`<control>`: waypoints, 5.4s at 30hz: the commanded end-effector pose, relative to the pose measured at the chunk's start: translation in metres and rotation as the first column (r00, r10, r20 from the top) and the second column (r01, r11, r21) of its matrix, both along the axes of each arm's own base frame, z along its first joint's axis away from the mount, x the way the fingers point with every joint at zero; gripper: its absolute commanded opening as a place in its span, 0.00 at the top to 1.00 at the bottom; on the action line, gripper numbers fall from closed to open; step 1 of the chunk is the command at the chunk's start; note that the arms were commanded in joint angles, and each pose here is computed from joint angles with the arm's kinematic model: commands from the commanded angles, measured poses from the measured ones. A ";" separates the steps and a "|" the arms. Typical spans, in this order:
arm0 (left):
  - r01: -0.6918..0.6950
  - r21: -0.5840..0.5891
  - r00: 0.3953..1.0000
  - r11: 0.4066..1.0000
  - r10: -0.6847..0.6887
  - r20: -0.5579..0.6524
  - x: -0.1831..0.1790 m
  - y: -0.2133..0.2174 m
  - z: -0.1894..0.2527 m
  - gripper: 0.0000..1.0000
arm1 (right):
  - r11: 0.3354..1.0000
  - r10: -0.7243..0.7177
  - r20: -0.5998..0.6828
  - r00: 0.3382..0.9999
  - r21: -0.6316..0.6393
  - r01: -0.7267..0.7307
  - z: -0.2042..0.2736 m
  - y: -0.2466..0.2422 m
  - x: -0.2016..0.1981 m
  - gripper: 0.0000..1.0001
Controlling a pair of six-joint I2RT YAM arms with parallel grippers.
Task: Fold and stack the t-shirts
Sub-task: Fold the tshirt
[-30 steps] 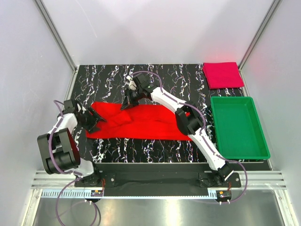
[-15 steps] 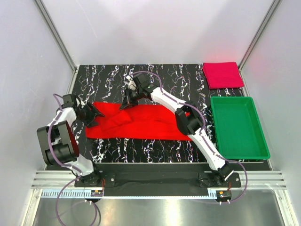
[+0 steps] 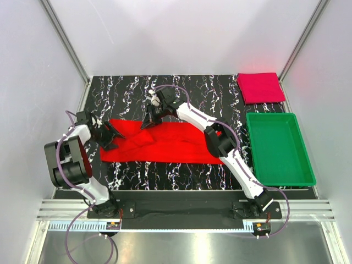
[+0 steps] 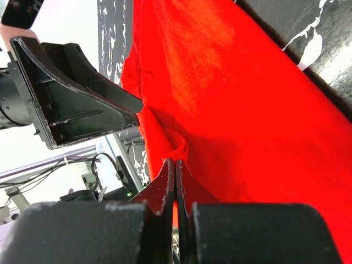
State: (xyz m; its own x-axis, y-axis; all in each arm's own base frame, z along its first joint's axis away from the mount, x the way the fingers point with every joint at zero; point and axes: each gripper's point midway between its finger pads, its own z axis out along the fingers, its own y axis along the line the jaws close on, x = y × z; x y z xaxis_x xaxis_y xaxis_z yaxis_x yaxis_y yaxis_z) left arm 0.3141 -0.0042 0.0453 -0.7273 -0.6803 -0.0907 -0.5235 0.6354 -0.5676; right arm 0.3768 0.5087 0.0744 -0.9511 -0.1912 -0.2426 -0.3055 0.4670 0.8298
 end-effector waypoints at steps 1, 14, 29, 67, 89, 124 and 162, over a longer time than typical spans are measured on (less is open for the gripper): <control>0.026 -0.031 0.999 0.999 -0.024 0.045 0.012 -0.007 0.006 0.35 | 0.998 0.006 0.032 0.999 0.059 -0.008 0.019 0.004 0.008 1.00; -0.045 0.027 0.997 0.999 0.044 0.057 0.001 -0.004 0.019 0.36 | 0.998 0.004 0.029 1.000 0.058 -0.006 0.018 0.003 0.008 1.00; -0.039 0.044 0.997 0.998 0.036 0.066 0.004 -0.006 0.021 0.36 | 0.998 0.009 0.023 1.000 0.058 -0.010 0.016 0.002 0.006 1.00; 0.219 -0.104 0.975 0.970 -0.222 -0.023 -0.037 -0.055 0.013 0.39 | 0.987 0.147 -0.097 0.984 0.075 -0.140 0.002 -0.037 -0.092 1.00; 0.101 -0.090 0.966 0.991 -0.076 0.249 -0.004 -0.057 0.049 0.99 | 0.992 -0.116 -0.059 0.991 0.042 0.119 0.038 -0.052 -0.027 1.00; 0.294 0.061 0.941 0.954 -0.300 0.158 -0.020 -0.067 0.064 0.39 | 0.890 0.418 -0.262 0.870 0.308 -0.335 0.057 -0.082 -0.167 0.54; 0.370 0.245 0.927 0.896 -0.374 -0.030 -0.104 -0.088 0.049 0.44 | 0.983 0.083 -0.070 0.994 -0.156 -0.093 -0.006 -0.122 -0.098 0.53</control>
State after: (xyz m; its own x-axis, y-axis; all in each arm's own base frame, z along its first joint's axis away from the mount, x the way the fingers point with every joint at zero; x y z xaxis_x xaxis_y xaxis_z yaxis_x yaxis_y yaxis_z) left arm 0.2102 -0.0945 0.0802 -0.9446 -0.2487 -0.2141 -0.1550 0.9132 -0.3770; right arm 0.2861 0.3816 0.0590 -0.9547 -0.2757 -0.1118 -0.2600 0.5909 0.7637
